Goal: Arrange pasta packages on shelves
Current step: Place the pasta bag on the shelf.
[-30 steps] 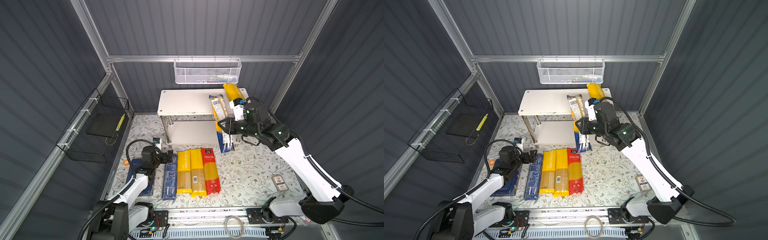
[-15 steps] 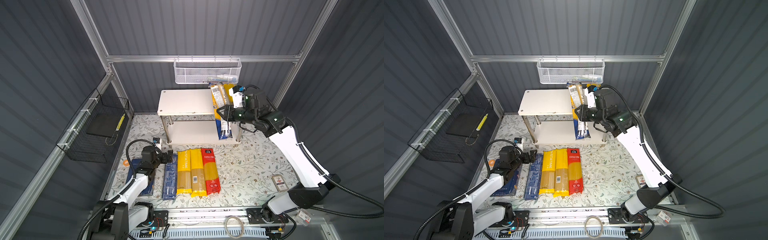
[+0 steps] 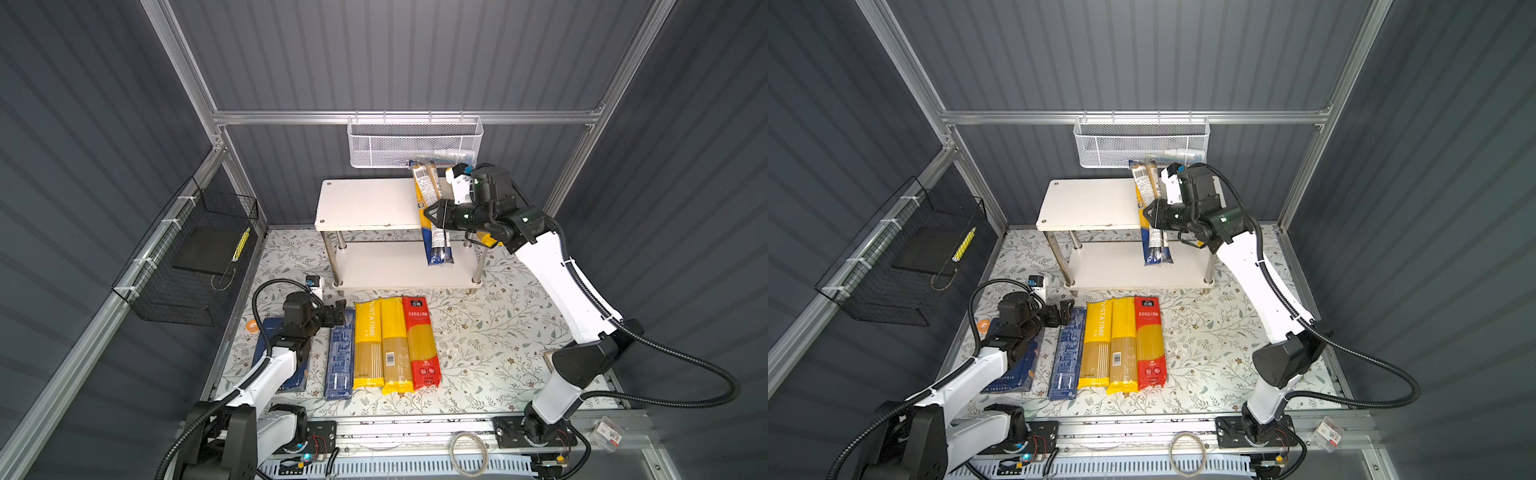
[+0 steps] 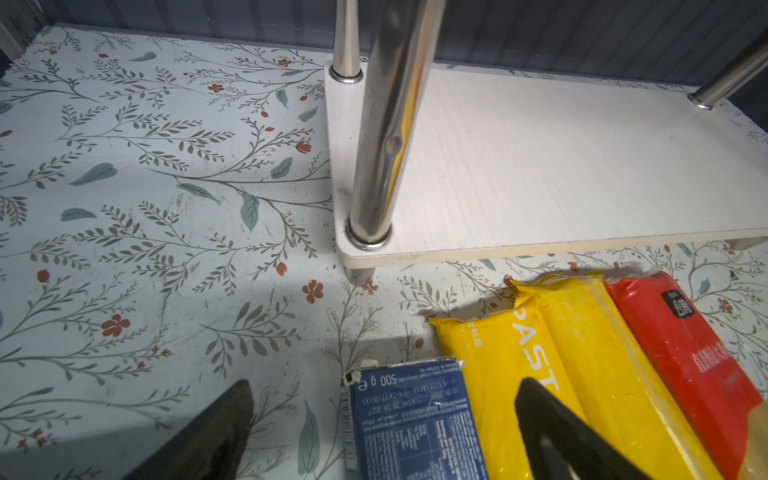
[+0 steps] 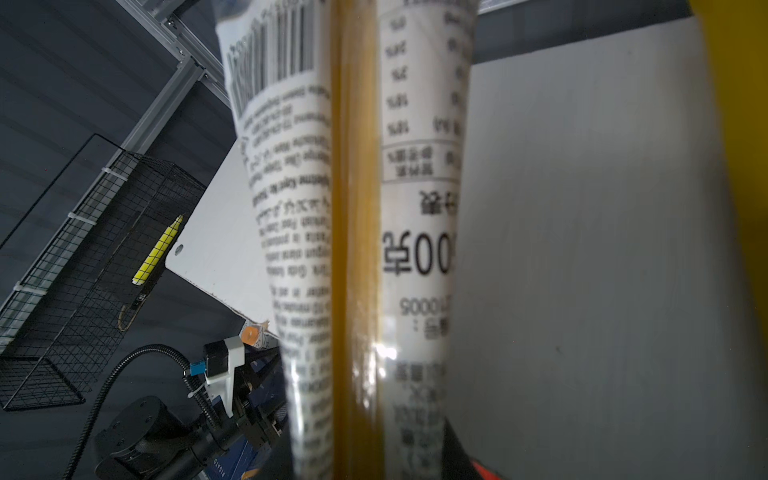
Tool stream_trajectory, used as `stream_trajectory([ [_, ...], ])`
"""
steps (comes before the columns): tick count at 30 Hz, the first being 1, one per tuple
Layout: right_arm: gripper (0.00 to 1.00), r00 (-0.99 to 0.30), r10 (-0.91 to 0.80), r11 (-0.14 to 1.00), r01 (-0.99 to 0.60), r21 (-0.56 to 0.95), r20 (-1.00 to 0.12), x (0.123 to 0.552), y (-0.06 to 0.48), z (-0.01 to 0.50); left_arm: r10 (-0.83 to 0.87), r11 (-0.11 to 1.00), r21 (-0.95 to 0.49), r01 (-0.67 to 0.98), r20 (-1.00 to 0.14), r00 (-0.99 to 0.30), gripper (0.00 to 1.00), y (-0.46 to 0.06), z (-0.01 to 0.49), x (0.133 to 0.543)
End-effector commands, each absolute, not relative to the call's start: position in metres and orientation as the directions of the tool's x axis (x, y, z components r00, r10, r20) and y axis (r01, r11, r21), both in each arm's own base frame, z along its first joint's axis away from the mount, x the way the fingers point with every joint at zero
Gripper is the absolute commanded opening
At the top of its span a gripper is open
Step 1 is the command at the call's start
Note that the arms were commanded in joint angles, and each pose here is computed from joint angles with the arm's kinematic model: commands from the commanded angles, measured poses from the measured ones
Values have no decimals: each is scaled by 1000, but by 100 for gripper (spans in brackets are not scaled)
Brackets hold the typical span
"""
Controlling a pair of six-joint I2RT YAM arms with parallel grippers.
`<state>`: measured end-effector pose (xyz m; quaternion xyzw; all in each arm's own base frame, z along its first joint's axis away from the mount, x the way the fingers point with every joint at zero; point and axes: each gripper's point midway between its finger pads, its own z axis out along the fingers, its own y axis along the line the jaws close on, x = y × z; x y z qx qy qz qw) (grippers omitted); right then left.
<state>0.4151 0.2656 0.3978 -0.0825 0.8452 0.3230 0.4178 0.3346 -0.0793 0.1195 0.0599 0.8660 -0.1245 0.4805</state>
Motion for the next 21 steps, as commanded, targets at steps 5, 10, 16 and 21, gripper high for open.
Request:
stream_trajectory([
  [5,22,-527,231,730,-461,504,-818,435,251,453,9,963,-134,235,-852,-523,99,-80,126,338],
  [10,23,-554,229,741,-433,513,-800,449,251,440,10,962,-134,237,-852,-523,99,-81,126,338],
  [16,26,-572,246,750,-398,528,-782,463,247,427,9,963,-133,234,-852,-524,99,-80,126,338],
  [21,31,-587,257,745,-385,545,-767,473,248,422,9,963,-134,234,-851,-525,99,-80,126,338],
])
